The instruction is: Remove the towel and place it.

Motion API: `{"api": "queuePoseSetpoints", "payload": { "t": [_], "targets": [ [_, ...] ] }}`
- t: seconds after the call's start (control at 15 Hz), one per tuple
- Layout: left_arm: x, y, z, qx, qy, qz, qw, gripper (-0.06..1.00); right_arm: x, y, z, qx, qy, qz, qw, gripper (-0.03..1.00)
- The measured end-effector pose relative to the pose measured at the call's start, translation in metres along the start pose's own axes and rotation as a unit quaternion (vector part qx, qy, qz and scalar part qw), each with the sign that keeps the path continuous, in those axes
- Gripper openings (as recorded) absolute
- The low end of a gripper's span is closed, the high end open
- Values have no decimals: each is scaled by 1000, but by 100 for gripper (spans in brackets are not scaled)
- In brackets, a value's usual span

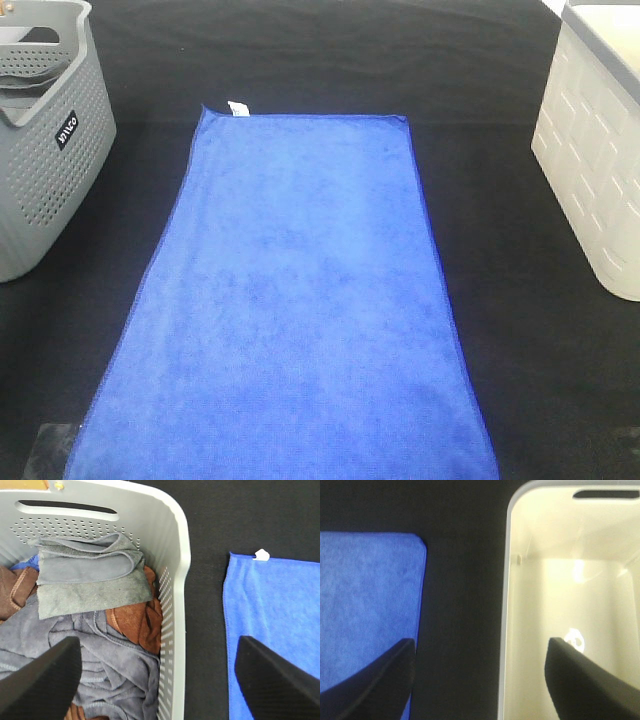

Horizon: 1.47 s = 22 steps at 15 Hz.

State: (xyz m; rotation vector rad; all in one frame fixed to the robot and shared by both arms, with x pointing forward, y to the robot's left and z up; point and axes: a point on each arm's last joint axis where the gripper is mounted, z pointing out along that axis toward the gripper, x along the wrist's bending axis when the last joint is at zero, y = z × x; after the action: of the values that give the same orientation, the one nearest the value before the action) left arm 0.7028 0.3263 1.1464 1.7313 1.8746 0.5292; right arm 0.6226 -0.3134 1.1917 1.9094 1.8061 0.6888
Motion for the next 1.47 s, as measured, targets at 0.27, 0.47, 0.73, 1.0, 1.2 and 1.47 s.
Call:
{"api": "queuePoseSetpoints", "payload": {
  "t": [0.27, 0.47, 0.73, 1.0, 1.2, 1.47],
  "targets": [
    [2, -48, -51, 50, 35, 8, 998, 79, 2, -60, -47, 27, -1, 9, 1000, 73],
    [-1, -94, -101, 63, 37, 13, 997, 79, 3, -117, -87, 26, -1, 9, 1000, 73],
    [-8, -151, -173, 19, 32, 23, 999, 79, 1, -196, -132, -6, -16, 1, 1000, 73],
    [-10, -213, -220, -24, 36, 28, 999, 79, -1, -264, -162, -64, -28, -6, 998, 73],
    [-8, -258, -246, -87, 49, 36, 994, 79, -3, -302, -169, -96, -34, -9, 995, 73],
    [-5, -329, -267, -179, 59, 45, 981, 79, -6, -334, -165, -113, -46, -24, 992, 73]
  ]
}}
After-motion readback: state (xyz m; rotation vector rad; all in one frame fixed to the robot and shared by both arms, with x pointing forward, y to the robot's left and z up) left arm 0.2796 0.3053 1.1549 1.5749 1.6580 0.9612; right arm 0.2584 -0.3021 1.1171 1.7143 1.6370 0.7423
